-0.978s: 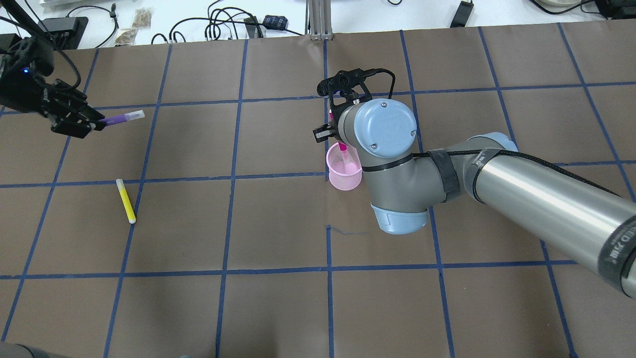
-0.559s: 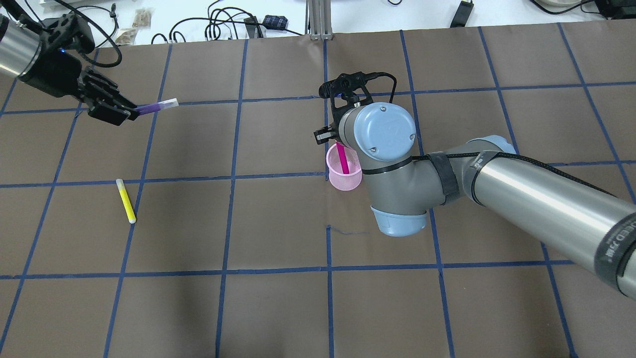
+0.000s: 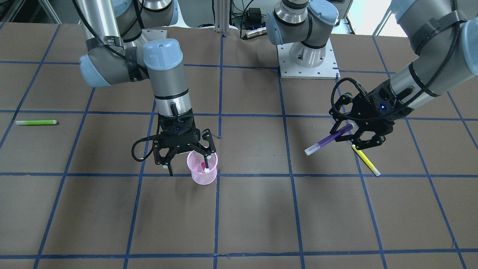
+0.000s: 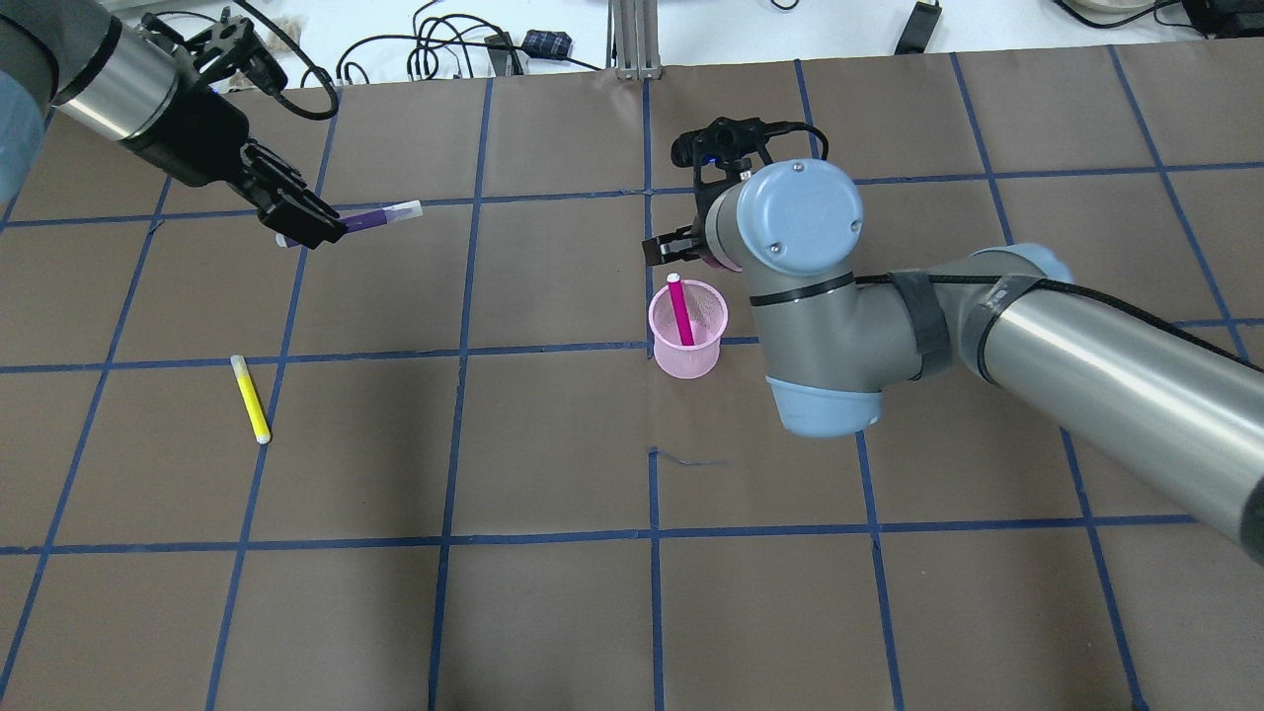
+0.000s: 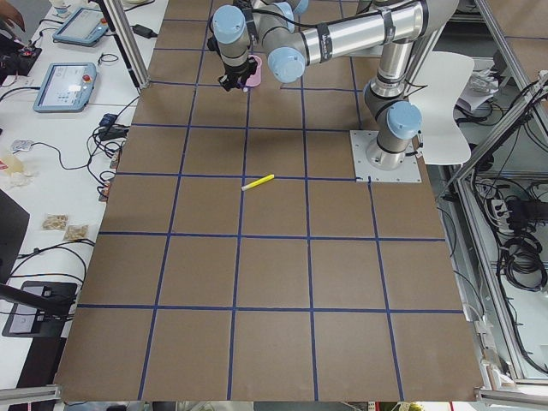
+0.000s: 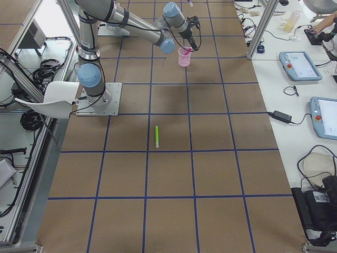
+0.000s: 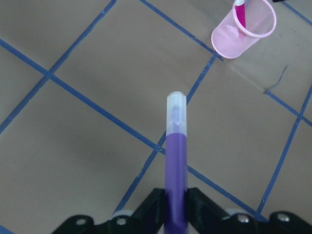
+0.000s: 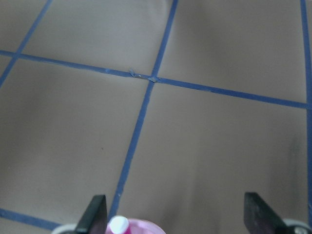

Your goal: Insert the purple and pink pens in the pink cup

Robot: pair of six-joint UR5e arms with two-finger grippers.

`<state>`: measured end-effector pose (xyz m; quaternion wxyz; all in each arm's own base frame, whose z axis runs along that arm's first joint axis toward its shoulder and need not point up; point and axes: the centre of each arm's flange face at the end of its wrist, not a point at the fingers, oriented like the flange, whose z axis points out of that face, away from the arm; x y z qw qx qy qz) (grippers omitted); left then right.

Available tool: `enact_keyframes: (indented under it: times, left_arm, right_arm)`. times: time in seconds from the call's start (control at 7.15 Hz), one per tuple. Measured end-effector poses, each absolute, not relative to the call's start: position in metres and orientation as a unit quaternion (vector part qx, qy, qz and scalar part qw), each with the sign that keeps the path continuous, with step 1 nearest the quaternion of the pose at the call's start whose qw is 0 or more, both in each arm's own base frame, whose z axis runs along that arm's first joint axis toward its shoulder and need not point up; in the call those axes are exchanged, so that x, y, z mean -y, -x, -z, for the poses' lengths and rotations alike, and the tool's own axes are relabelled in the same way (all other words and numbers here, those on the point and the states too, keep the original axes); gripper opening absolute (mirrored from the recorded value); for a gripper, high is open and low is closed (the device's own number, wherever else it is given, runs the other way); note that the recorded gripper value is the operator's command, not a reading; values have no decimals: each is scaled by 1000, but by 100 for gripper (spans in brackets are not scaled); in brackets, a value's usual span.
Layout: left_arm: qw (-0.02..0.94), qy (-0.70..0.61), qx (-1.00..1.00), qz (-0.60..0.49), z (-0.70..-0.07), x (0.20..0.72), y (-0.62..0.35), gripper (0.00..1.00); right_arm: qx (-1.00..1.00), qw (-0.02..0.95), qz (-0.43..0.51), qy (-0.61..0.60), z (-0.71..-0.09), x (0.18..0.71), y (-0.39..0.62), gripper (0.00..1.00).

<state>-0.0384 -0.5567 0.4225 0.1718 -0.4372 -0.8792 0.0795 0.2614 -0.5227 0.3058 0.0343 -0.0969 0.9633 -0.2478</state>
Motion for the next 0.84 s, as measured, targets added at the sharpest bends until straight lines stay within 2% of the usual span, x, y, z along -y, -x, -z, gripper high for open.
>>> enact_keyframes:
  times: [0.42, 0.84]
  left_arm:
    - [158, 425, 889, -59, -425, 549, 97, 0]
    - [81, 428, 899, -35, -407, 538, 213, 0]
  right_arm:
    - [-993, 9, 110, 37, -376, 541, -187, 100]
    - [-999, -24, 19, 25, -406, 535, -167, 100]
